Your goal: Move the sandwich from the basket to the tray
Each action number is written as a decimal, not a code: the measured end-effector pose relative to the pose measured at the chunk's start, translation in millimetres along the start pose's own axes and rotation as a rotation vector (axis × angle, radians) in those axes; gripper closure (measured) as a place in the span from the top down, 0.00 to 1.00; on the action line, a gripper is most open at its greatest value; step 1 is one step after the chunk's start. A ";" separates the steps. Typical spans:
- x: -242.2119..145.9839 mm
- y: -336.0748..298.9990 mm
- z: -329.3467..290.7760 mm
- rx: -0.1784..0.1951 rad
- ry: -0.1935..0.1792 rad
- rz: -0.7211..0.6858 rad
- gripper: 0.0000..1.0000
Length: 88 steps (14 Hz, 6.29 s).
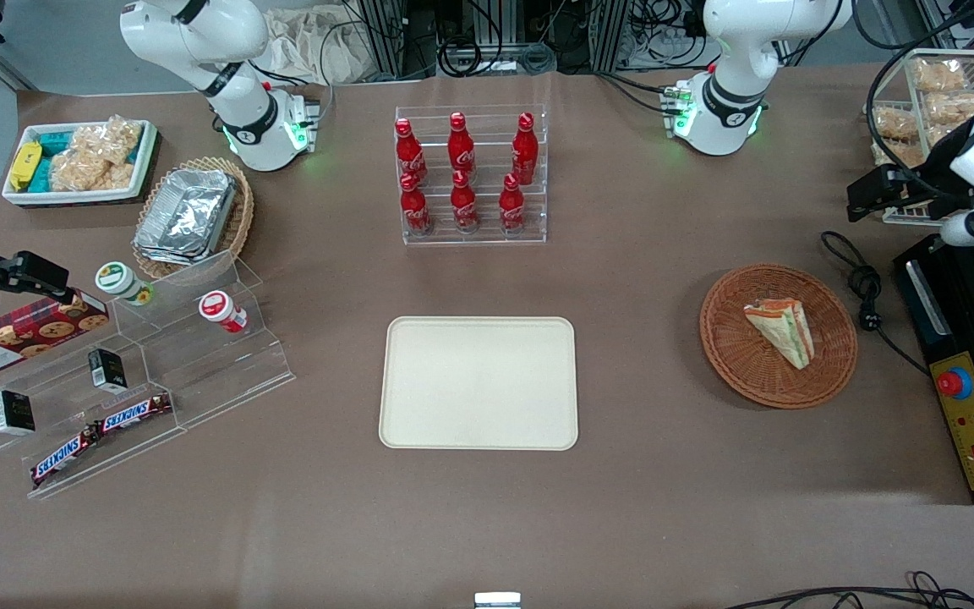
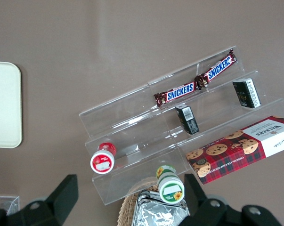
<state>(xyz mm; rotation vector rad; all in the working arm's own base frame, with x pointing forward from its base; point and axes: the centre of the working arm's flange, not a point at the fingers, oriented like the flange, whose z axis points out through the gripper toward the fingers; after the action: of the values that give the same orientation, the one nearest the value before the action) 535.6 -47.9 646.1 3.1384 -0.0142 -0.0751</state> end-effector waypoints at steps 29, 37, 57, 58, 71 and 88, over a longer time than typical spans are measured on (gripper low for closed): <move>39.6 -59.5 363.4 0.069 -0.019 -0.561 1.00; 32.3 -59.1 399.1 0.084 -0.082 -0.569 0.98; 40.2 225.0 242.2 -0.008 -0.060 -0.236 0.20; 39.1 249.3 250.7 -0.035 -0.046 -0.201 0.20; 40.8 358.6 397.0 -0.128 0.125 0.072 0.51; 36.3 88.1 48.1 -0.005 0.027 -0.157 1.00</move>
<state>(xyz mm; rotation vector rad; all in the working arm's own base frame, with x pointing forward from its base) 568.8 -136.4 596.5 3.1295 0.2320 -0.0322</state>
